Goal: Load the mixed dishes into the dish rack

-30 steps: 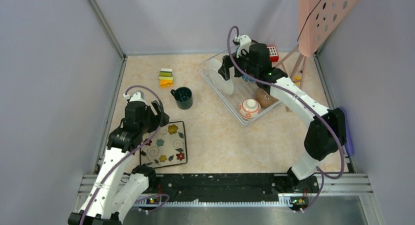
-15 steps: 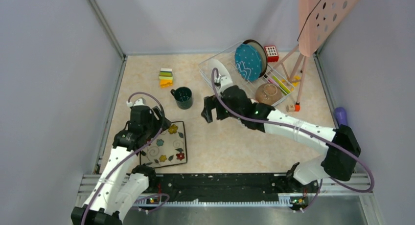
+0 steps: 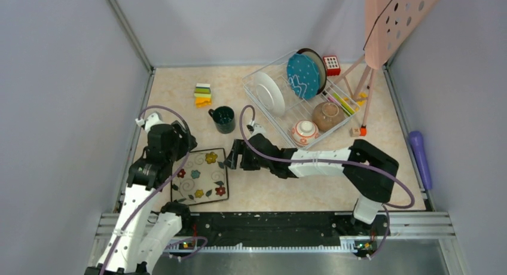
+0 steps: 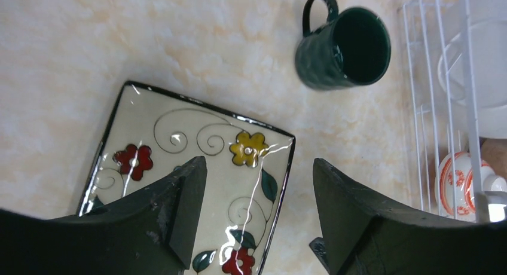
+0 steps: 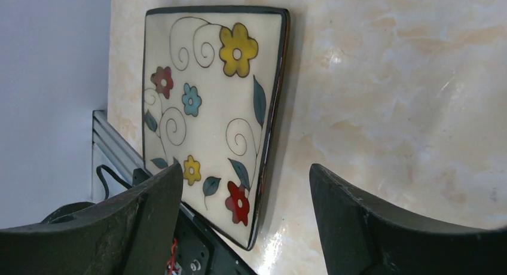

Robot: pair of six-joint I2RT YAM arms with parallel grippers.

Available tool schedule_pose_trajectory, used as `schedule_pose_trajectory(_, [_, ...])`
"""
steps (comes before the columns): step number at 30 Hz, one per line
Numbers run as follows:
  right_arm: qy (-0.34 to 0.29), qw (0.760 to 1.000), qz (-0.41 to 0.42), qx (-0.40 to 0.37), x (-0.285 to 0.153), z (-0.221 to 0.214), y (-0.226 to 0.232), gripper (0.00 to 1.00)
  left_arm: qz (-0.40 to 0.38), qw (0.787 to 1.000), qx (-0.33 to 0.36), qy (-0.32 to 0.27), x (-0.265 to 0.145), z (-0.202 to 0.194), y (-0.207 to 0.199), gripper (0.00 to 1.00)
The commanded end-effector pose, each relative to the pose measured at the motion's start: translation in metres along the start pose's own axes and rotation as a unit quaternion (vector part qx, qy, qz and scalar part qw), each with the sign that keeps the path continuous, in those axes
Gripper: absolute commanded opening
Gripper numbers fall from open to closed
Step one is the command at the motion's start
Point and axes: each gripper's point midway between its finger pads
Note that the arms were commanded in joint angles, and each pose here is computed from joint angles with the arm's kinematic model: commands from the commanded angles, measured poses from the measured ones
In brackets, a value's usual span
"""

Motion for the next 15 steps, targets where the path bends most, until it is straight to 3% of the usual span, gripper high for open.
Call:
schedule_pose_trajectory(1, [-0.016, 0.995, 0.074, 0.071, 0.011, 0.004, 0.034, 0.73, 0.015, 0.998, 0.021, -0.061, -0.018, 0.034, 0.003, 0.7])
schedule_pose_trajectory(15, [0.03, 0.993, 0.059, 0.094, 0.048, -0.039, 0.007, 0.62, -0.017, 0.998, 0.029, -0.056, -0.015, 0.033, -0.01, 0.7])
Point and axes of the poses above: each gripper's point midway between its finger pads, its own x axis out along the fingers, its own y axis along the line the jaws close on, z = x × y, and after that the axes turned 1 degree about -x, right-handed
